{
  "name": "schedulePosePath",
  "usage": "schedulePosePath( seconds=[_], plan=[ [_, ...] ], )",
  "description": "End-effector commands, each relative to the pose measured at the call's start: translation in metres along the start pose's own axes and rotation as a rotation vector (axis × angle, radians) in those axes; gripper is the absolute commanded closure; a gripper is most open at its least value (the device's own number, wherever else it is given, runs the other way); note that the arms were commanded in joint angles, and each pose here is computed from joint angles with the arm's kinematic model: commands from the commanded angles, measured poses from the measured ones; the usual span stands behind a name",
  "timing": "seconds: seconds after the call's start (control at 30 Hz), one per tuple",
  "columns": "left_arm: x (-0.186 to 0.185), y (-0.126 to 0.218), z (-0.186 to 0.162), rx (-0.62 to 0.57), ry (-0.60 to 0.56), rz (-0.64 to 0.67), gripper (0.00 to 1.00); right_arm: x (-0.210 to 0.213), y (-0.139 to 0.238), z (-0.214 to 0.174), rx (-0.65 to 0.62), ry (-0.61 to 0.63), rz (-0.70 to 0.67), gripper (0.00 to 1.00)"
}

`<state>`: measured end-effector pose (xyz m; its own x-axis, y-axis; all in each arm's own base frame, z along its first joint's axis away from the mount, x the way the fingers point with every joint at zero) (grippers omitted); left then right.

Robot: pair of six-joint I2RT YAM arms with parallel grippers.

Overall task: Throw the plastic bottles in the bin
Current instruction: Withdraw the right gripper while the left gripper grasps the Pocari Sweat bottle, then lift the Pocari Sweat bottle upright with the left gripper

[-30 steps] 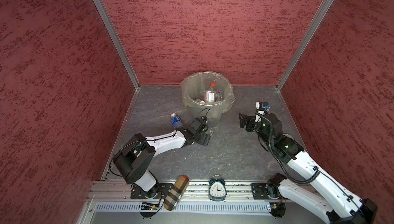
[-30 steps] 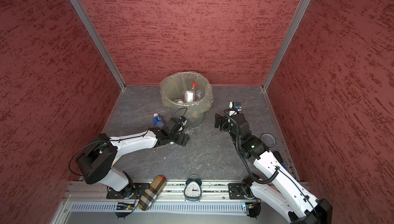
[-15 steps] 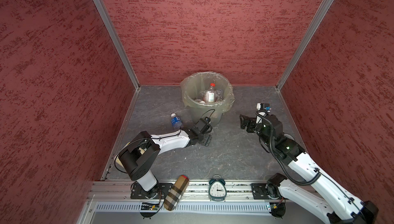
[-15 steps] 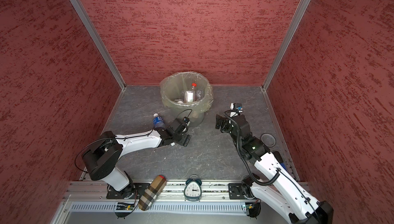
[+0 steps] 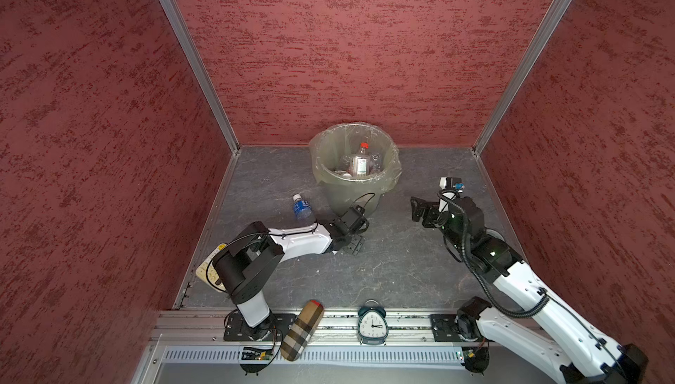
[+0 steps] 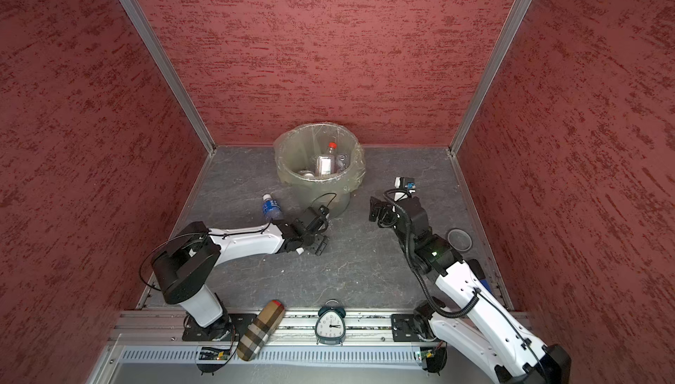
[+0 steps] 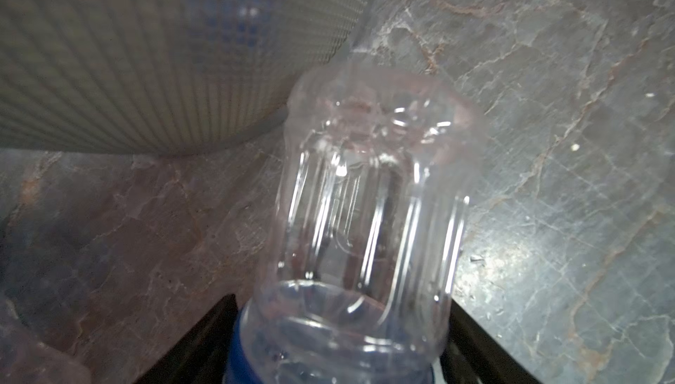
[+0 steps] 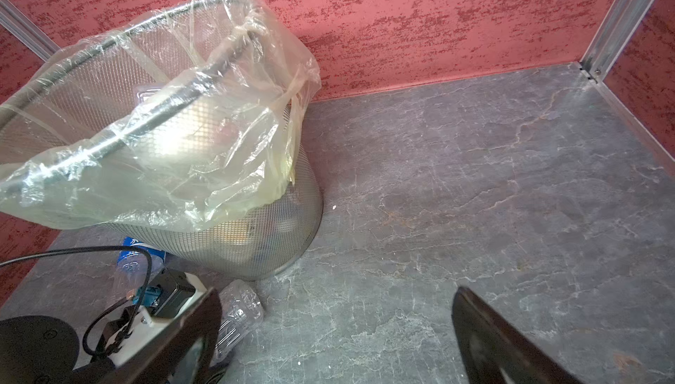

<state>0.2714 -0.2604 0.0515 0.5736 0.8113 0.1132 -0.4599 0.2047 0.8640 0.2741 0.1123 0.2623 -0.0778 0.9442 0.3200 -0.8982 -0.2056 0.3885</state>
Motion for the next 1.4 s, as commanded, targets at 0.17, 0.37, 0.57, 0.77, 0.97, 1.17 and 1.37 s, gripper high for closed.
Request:
schedulePosePath(
  seconds=[0.17, 0.37, 0.57, 0.77, 0.97, 1.17, 1.37],
  plan=[
    [-0.003, 0.008, 0.007, -0.029, -0.01, 0.009, 0.3, -0.004, 0.0, -0.004, 0.007, -0.025, -0.002, 0.01],
    [-0.003, 0.014, 0.008, -0.046, -0.003, 0.011, 0.36, -0.004, 0.001, -0.005, 0.008, -0.027, 0.002, 0.01],
    [-0.003, 0.028, 0.002, -0.077, 0.001, 0.021, 0.39, -0.006, 0.0, -0.011, 0.019, -0.033, -0.002, 0.01],
    [-0.002, 0.049, -0.008, -0.125, 0.024, 0.02, 0.41, -0.008, -0.003, -0.018, 0.034, -0.037, -0.004, 0.01],
    [0.003, 0.071, -0.016, -0.192, 0.053, 0.031, 0.42, -0.01, -0.008, -0.026, 0.053, -0.045, -0.004, 0.01],
    [0.012, 0.092, -0.019, -0.255, 0.092, 0.045, 0.43, -0.011, -0.01, -0.031, 0.062, -0.047, -0.007, 0.01],
    [0.025, 0.118, -0.023, -0.345, 0.138, 0.07, 0.46, -0.013, -0.016, -0.039, 0.083, -0.039, -0.019, 0.01]
  ],
)
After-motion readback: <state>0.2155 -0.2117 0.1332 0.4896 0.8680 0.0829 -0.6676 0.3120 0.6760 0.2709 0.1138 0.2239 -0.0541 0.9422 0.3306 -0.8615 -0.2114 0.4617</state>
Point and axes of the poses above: each gripper's point midway between its finger pads, its own y axis back along the fingers, its own x axis along the line the jaws close on, z = x × y, the point moved 2 cm from there along y, back along the fingers, and after that the axes turned 3 degrees about -y, right-handed, at the moved point
